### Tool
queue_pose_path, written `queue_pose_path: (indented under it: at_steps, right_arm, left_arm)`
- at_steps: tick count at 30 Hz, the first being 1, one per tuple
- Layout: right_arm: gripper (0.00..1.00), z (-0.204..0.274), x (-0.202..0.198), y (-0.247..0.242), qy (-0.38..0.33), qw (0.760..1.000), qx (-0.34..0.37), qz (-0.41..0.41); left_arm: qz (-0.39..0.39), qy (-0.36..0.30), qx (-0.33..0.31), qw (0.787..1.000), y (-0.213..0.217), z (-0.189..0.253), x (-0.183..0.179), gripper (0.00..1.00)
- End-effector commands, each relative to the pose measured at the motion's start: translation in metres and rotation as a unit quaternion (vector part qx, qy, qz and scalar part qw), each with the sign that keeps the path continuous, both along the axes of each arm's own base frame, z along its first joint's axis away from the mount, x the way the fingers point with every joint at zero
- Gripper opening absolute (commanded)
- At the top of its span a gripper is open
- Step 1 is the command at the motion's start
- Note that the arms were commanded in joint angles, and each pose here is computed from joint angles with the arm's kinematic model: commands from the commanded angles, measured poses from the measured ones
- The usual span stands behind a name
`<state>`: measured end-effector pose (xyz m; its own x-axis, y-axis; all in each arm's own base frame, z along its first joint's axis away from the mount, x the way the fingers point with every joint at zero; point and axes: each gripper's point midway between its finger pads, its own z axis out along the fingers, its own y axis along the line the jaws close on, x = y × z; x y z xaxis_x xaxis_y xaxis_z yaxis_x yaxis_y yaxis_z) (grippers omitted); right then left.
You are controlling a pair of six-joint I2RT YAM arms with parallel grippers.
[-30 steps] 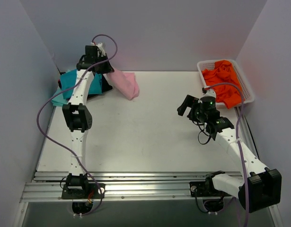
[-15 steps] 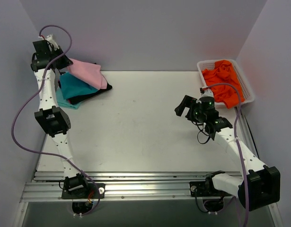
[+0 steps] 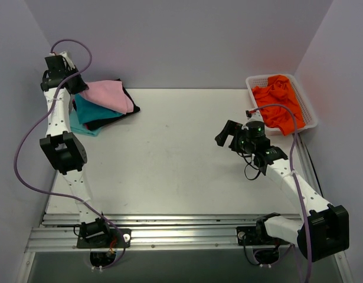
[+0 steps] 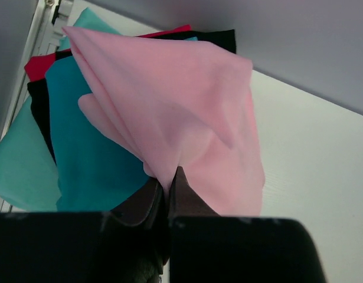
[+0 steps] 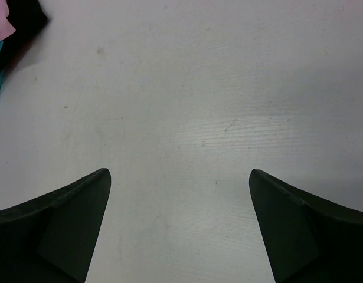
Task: Fold and stack the t-shirts
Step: Put the neatly folded tshirt into the corner of the board with the left arm
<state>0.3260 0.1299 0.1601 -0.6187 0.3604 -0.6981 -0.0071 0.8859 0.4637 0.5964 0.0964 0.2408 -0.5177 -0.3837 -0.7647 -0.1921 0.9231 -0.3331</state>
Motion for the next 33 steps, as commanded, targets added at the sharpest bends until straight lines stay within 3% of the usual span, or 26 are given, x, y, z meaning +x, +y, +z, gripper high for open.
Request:
queue_pose_path:
  at_steps: [1, 4, 8, 12, 14, 17, 23, 27, 29, 30, 33]
  right_arm:
    - [1.0, 0.003, 0.002, 0.007, -0.01, 1.0, 0.008, 0.013]
    - [1.0, 0.0, 0.001, 0.008, -0.007, 1.0, 0.006, 0.015]
    - [1.0, -0.003, 0.002, 0.011, -0.004, 1.0, 0.006, 0.017]
    - [1.0, -0.005, 0.001, 0.017, -0.001, 1.0, 0.004, 0.025]
    - [1.0, -0.007, 0.002, 0.019, 0.001, 1.0, 0.003, 0.027]
    - [1.0, -0.007, 0.001, 0.02, 0.0, 1.0, -0.008, 0.023]
    - [1.0, 0.007, 0.003, 0.016, -0.021, 0.999, -0.037, -0.007]
    - [1.0, 0.042, 0.0, 0.02, -0.073, 0.997, -0.036, -0.013]
    - [1.0, 0.074, -0.009, 0.02, -0.117, 0.993, -0.024, -0.016]
    - [1.0, 0.088, -0.013, 0.02, -0.135, 0.991, -0.017, -0.017]
    - [1.0, 0.126, -0.027, 0.014, -0.187, 0.982, 0.001, -0.018]
  left_arm:
    - [0.071, -0.009, 0.037, 0.997, 0.038, 0.009, -0.007, 0.02]
    - [0.12, -0.023, 0.011, 0.992, 0.072, 0.005, -0.013, 0.02]
    - [0.189, -0.009, -0.055, 0.98, 0.11, -0.035, -0.035, 0.07]
    - [0.256, 0.011, -0.082, 0.963, 0.139, -0.063, -0.057, 0.6]
    - [0.277, 0.024, -0.094, 0.956, 0.143, -0.074, -0.064, 0.77]
    - [0.305, 0.022, -0.092, 0.948, 0.146, -0.074, -0.074, 0.79]
    - [0.296, -0.093, -0.061, 0.949, 0.114, 0.014, -0.087, 0.8]
    - [0.236, -0.162, -0.027, 0.958, 0.038, 0.088, -0.111, 0.82]
    - [0.215, -0.159, 0.006, 0.964, 0.013, 0.091, -0.125, 0.83]
    - [0.203, -0.175, 0.013, 0.963, -0.001, 0.108, -0.139, 0.83]
    - [0.148, -0.186, 0.013, 0.971, -0.048, 0.106, -0.166, 0.83]
